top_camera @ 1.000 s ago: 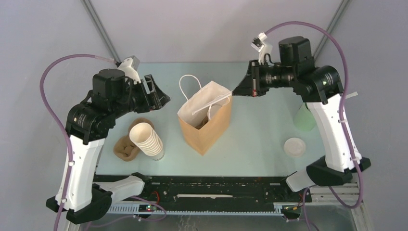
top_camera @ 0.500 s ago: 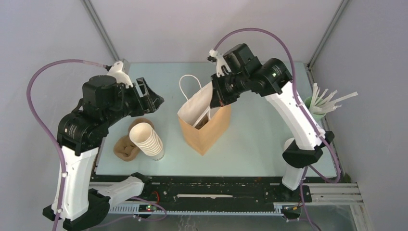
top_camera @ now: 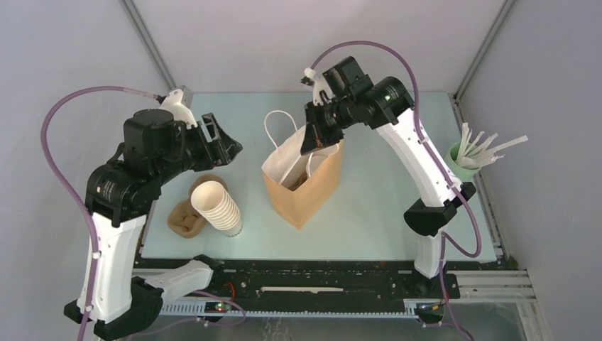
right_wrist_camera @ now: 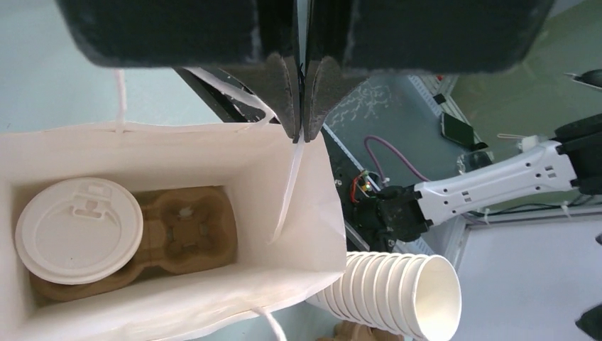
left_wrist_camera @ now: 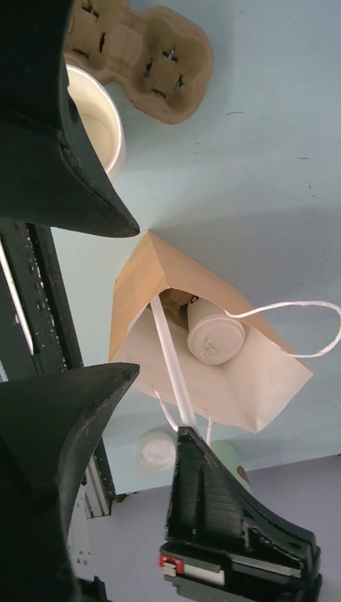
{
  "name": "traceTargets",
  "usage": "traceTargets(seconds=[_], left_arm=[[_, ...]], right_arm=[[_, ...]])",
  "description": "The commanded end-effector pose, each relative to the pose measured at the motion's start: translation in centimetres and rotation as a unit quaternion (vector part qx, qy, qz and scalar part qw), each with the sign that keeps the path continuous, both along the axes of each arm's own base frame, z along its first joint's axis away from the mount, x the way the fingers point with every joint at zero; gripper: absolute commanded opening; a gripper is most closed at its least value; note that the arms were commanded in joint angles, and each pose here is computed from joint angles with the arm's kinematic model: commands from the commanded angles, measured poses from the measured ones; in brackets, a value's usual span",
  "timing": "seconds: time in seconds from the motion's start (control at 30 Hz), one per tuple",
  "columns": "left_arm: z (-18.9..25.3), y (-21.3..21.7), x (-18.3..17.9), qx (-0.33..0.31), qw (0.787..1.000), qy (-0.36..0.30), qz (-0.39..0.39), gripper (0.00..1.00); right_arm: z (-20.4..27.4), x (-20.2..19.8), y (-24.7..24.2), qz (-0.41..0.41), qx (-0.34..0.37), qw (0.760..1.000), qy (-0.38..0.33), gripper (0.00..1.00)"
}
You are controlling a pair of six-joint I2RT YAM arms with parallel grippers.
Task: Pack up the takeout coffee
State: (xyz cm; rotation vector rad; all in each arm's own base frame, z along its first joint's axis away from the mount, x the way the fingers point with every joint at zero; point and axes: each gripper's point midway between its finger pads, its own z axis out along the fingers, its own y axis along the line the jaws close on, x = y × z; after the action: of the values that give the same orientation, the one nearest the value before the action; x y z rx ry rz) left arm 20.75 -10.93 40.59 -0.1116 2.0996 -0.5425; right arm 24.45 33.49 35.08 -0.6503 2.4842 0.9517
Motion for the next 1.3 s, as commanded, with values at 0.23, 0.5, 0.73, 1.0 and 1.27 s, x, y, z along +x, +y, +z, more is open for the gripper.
traceTargets(seconds=[0.23,0.5,0.73,1.0,1.27], left_arm=[[2.1,0.5,-0.4,-0.011,0.999,-0.03,0.008,0.7],[2.3,1.2,-1.2,-0.013,0.999,-0.04,0.018,0.7],[3.1,1.2,-1.2,-0.017,0.999,-0.047,0.016,0.71],[8.2,1.7,-1.4,-0.044,0.992,-0.113,0.028,0.78],[15.7,6.0,-3.5,-0.077,0.956,-0.261,0.107,1.0]], right_arm=[[1.9,3.8,1.7,-0.032,0.089,0.995,0.043,0.46],[5.6,10.2,-4.9,-0.18,0.129,0.975,-0.017,0.69],[8.5,9.1,-12.8,-0.221,0.129,0.964,-0.076,0.78],[12.0,0.8,-18.3,-0.228,0.169,0.947,-0.153,1.0],[16.0,-4.5,-22.2,-0.266,0.135,0.915,-0.271,1.0]])
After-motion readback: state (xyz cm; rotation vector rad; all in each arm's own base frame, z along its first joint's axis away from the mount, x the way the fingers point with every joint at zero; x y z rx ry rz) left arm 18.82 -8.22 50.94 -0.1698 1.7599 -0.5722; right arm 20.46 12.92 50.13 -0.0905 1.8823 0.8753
